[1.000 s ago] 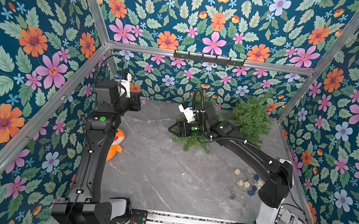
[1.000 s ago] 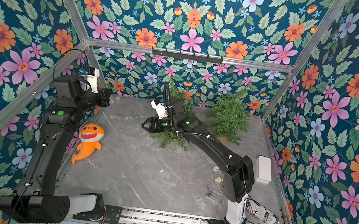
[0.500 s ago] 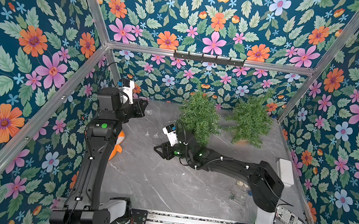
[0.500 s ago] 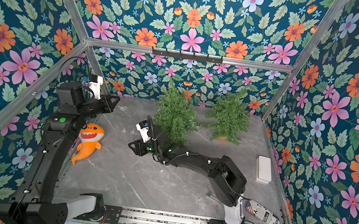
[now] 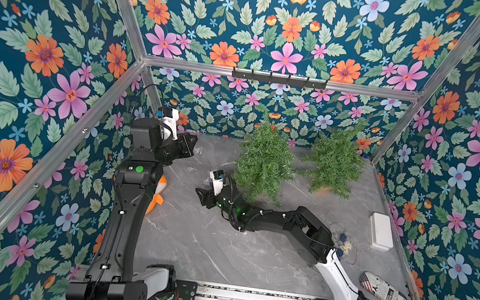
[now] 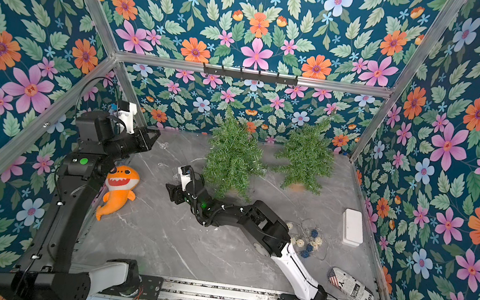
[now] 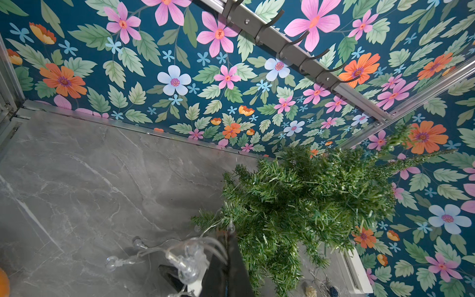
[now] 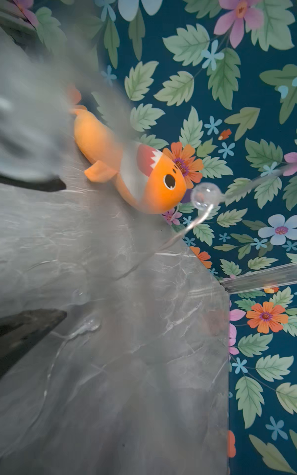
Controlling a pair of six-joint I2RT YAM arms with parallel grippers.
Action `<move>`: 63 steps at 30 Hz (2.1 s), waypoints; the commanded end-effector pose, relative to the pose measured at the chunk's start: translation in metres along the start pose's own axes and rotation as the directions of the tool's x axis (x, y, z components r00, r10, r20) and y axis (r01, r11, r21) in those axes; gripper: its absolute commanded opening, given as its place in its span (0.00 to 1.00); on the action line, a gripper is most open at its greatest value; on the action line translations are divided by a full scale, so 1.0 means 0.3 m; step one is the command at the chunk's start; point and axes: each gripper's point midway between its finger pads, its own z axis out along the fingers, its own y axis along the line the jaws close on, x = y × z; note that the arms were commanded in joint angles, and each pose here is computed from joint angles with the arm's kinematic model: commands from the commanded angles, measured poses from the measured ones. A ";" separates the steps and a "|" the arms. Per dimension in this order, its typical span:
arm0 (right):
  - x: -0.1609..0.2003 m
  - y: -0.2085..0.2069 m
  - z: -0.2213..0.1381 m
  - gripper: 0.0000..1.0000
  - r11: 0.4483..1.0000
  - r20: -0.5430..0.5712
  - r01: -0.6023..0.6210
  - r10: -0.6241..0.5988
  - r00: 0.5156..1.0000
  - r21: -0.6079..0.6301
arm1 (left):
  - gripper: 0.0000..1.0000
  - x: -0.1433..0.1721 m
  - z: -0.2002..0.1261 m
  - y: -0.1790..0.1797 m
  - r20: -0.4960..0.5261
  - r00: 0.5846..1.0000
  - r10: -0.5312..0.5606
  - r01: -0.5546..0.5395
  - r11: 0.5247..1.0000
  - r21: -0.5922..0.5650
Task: Wrap string light around the christmas tree
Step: Wrap the light string around the Christmas tree.
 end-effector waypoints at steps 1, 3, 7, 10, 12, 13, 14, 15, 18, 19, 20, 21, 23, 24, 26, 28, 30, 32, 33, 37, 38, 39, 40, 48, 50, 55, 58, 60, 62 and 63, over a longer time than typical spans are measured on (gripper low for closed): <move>-0.020 -0.011 0.044 0.71 1.000 0.043 0.004 -0.005 0.999 0.023 | 0.00 -0.020 -0.005 -0.008 0.022 1.000 0.003 -0.003 1.000 0.003; -0.003 -0.031 0.081 0.71 0.999 0.042 -0.020 0.018 0.999 0.035 | 0.00 -0.024 -0.007 -0.010 0.025 1.000 -0.002 0.002 1.000 0.004; 0.024 -0.023 0.153 0.69 0.999 0.015 -0.039 0.039 0.999 0.015 | 0.00 -0.026 -0.006 -0.010 0.026 1.000 -0.004 0.003 1.000 0.002; 0.039 -0.008 0.185 0.59 0.998 -0.005 -0.060 0.060 0.998 -0.006 | 0.00 -0.024 0.003 0.001 0.026 1.000 -0.008 0.008 1.000 -0.007; 0.037 0.005 0.175 0.45 0.997 -0.013 -0.076 0.076 0.997 -0.024 | 0.00 -0.034 0.014 0.015 0.037 0.999 -0.011 0.012 1.000 -0.022; 0.039 0.014 0.161 0.40 0.996 -0.022 -0.086 0.085 0.996 -0.036 | 0.00 -0.045 0.018 0.022 0.049 0.999 -0.010 0.011 0.999 -0.033; 0.035 0.032 0.138 0.34 0.994 -0.033 -0.091 0.089 0.995 -0.053 | 0.00 -0.061 0.024 0.034 0.066 0.998 -0.007 0.010 0.999 -0.050; 0.037 0.053 0.110 0.28 0.993 -0.045 -0.094 0.091 0.995 -0.064 | 0.00 -0.083 0.028 0.048 0.089 0.996 -0.004 0.011 0.997 -0.075; 0.039 0.100 0.019 0.09 0.989 -0.074 -0.114 0.107 0.991 -0.092 | 0.00 -0.142 0.046 0.072 0.154 0.988 -0.007 0.024 0.994 -0.105; 0.039 0.112 -0.010 0.06 0.987 -0.085 -0.126 0.118 0.989 -0.100 | 0.00 -0.155 0.052 0.075 0.169 0.986 -0.011 0.029 0.994 -0.106; 0.042 0.125 -0.044 0.03 0.984 -0.102 -0.142 0.131 0.986 -0.108 | 0.00 -0.168 0.059 0.077 0.183 0.983 -0.015 0.034 0.994 -0.105; 0.037 0.141 -0.081 0.01 0.981 -0.115 -0.154 0.140 0.983 -0.119 | 0.00 -0.178 0.065 0.081 0.195 0.981 -0.017 0.039 0.993 -0.107; 0.038 0.171 -0.150 0.00 0.977 -0.141 -0.163 0.143 0.980 -0.137 | 0.00 -0.197 0.066 0.082 0.217 0.976 -0.016 0.040 0.993 -0.108; 0.037 0.187 -0.186 0.00 0.974 -0.162 -0.169 0.145 0.976 -0.148 | 0.00 -0.206 0.066 0.080 0.226 0.974 -0.013 0.038 0.994 -0.106; 0.029 0.223 -0.253 0.00 0.964 -0.215 -0.192 0.151 0.965 -0.184 | 0.00 -0.215 0.069 0.076 0.234 0.972 -0.010 0.035 0.994 -0.102; 0.015 0.250 -0.325 0.00 0.958 -0.251 -0.197 0.142 0.958 -0.209 | 0.00 -0.224 0.069 0.069 0.239 0.971 -0.006 0.029 0.995 -0.093; 0.001 0.272 -0.398 0.00 0.950 -0.281 -0.203 0.133 0.950 -0.236 | 0.00 -0.233 0.066 0.061 0.250 0.968 -0.002 0.024 0.996 -0.083; -0.009 0.285 -0.451 0.00 0.946 -0.306 -0.201 0.119 0.945 -0.253 | 0.00 -0.243 0.062 0.049 0.259 0.966 0.001 0.018 0.997 -0.071; -0.011 0.295 -0.476 0.00 0.944 -0.324 -0.201 0.109 0.940 -0.264 | 0.00 -0.246 0.061 0.048 0.263 0.965 -0.003 0.021 0.998 -0.067; -0.045 0.261 -0.536 0.00 0.964 -0.307 -0.161 0.091 0.947 -0.213 | 0.00 -0.250 0.055 0.018 0.257 0.966 -0.017 0.024 0.999 -0.027; -0.047 0.251 -0.531 0.00 0.968 -0.295 -0.149 0.085 0.952 -0.201 | 0.00 -0.250 0.047 0.010 0.259 0.966 -0.020 0.026 0.999 -0.020; -0.041 0.245 -0.514 0.00 0.972 -0.290 -0.133 0.073 0.954 -0.196 | 0.00 -0.249 0.041 0.004 0.262 0.965 -0.022 0.027 1.000 -0.013; -0.043 0.246 -0.495 0.00 0.972 -0.282 -0.127 0.067 0.957 -0.198 | 0.00 -0.246 0.037 0.001 0.263 0.964 -0.025 0.029 1.000 -0.009; -0.076 0.163 -0.242 0.36 0.981 -0.120 -0.123 0.105 0.987 -0.152 | 0.00 -0.223 0.011 -0.036 0.247 0.968 -0.046 0.041 0.999 0.027; -0.086 0.143 -0.196 0.52 0.984 -0.081 -0.115 0.104 0.991 -0.137 | 0.00 -0.216 0.009 -0.042 0.243 0.969 -0.047 0.041 0.999 0.029; -0.090 0.108 -0.099 0.68 0.995 -0.022 -0.047 0.045 0.999 -0.089 | 0.00 -0.194 0.014 -0.056 0.225 0.973 -0.049 0.042 0.998 0.038; -0.106 0.056 -0.029 0.69 0.999 0.039 -0.026 0.027 0.999 -0.029 | 0.00 -0.187 0.016 -0.064 0.224 0.973 -0.055 0.047 0.998 0.040; -0.124 0.024 0.021 0.69 1.000 0.095 -0.006 0.004 0.995 0.022 | 0.00 -0.184 0.015 -0.076 0.223 0.973 -0.061 0.052 0.998 0.047; -0.148 -0.004 0.068 0.69 0.998 0.129 0.008 -0.017 0.991 0.068 | 0.00 -0.179 0.011 -0.092 0.218 0.974 -0.062 0.052 0.997 0.052; -0.154 -0.018 0.093 0.69 0.996 0.145 0.013 -0.026 0.989 0.089 | 0.00 -0.175 0.009 -0.097 0.215 0.975 -0.060 0.050 0.997 0.051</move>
